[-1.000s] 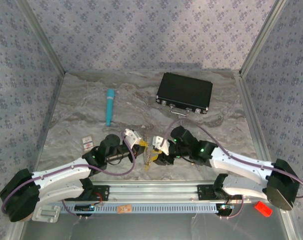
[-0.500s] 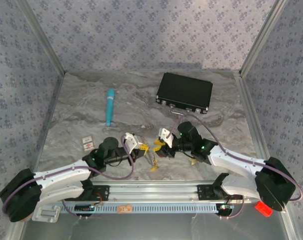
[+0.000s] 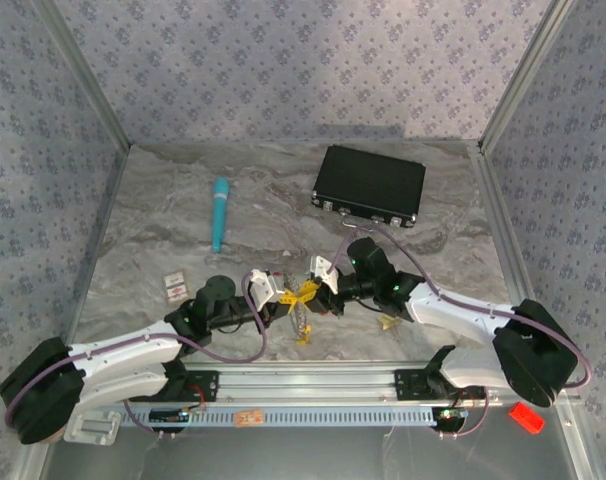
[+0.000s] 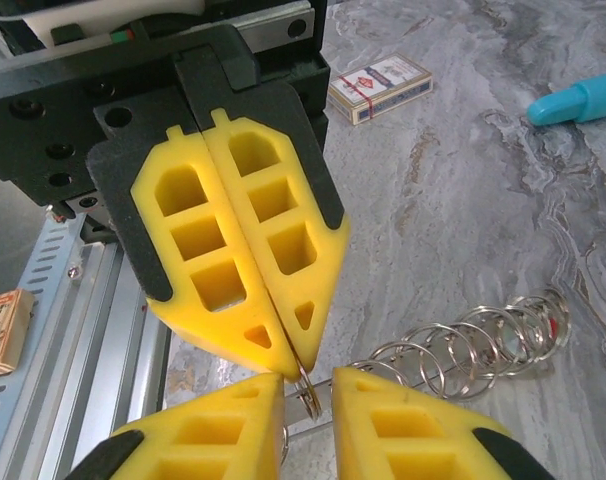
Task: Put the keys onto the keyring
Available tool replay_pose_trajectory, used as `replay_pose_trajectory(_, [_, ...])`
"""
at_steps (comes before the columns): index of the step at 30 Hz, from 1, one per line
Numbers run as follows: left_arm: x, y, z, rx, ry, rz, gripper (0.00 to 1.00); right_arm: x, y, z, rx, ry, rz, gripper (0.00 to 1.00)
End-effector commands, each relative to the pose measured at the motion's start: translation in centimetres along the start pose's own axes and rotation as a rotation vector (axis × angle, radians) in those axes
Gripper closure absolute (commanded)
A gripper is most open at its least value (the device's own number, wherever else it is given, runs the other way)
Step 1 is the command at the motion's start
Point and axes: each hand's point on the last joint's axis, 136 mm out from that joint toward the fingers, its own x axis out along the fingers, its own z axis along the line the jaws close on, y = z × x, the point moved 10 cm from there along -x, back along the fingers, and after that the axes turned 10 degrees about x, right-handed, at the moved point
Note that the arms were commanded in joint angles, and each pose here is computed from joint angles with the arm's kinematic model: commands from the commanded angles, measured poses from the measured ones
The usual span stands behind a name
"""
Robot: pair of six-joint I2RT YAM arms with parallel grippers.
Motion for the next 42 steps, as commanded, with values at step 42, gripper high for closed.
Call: replay_pose_trajectory(42, [-0.4,-1.1,-0.4,0.056,0.049,-0.072,1.0,0.4,0.4,0.1,-0.021,-0.087,-0.039,0.72])
